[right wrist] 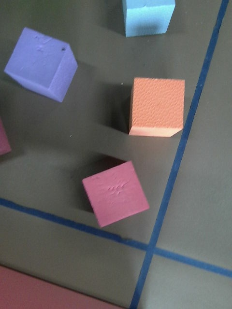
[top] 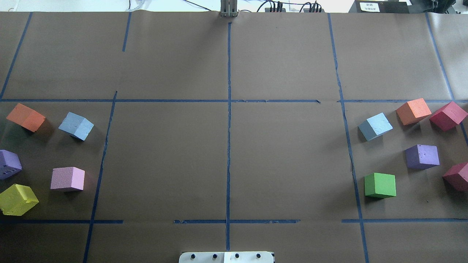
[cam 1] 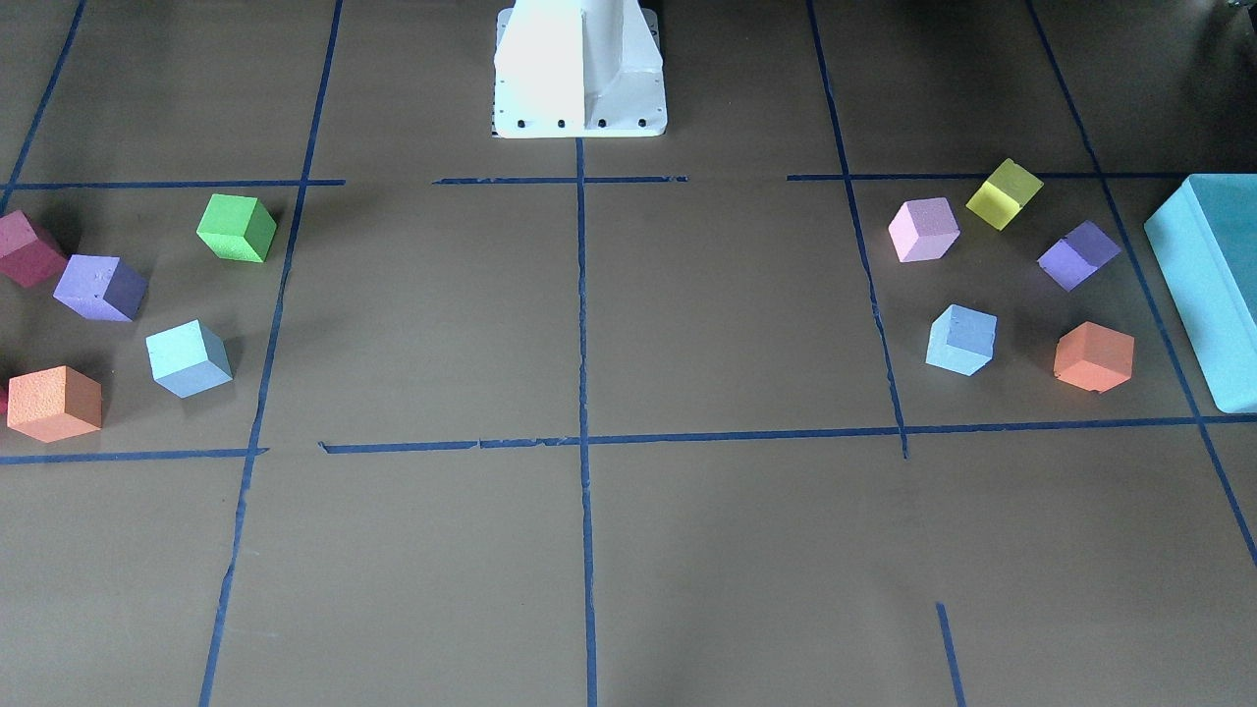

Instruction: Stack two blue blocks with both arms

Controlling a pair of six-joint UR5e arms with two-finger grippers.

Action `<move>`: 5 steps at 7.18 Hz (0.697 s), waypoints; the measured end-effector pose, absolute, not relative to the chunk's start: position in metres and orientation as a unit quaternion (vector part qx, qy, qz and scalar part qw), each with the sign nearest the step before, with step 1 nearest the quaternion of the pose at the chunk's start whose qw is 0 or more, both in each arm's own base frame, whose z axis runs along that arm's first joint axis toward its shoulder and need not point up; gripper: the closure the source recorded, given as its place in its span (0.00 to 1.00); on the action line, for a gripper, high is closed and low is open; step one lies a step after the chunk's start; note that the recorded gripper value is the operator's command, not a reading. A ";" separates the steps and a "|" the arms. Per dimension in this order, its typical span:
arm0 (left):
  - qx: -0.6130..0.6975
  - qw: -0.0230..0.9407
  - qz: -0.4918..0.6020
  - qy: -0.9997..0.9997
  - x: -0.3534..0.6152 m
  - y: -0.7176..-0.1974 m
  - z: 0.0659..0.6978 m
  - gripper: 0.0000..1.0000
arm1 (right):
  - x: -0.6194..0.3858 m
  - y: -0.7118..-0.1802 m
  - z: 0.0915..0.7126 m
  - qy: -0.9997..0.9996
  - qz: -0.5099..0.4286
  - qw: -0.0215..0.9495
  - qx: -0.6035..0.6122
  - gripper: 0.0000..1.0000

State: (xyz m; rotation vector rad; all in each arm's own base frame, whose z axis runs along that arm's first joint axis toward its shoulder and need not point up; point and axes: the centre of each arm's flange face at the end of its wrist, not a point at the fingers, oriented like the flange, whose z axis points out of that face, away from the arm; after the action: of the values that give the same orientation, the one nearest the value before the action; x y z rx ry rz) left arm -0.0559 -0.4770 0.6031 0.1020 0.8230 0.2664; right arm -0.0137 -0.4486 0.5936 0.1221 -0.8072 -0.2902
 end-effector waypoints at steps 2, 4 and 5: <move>0.053 0.906 0.130 0.400 -0.056 -0.468 0.600 0.00 | -0.093 -0.494 0.537 -0.396 -0.161 0.902 0.065 0.00; 0.058 0.905 0.132 0.399 -0.056 -0.463 0.594 0.00 | -0.154 -0.519 0.496 -0.395 -0.147 0.903 0.078 0.00; 0.060 0.905 0.133 0.399 -0.056 -0.462 0.591 0.00 | -0.177 -0.521 0.494 -0.402 -0.139 0.901 0.085 0.00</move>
State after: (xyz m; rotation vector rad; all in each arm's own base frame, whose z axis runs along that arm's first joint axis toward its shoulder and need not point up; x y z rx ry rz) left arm -0.0560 -0.4622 0.5913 0.1247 0.8240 0.2755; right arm -0.1765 -0.5214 0.4938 0.1766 -0.8313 -0.2868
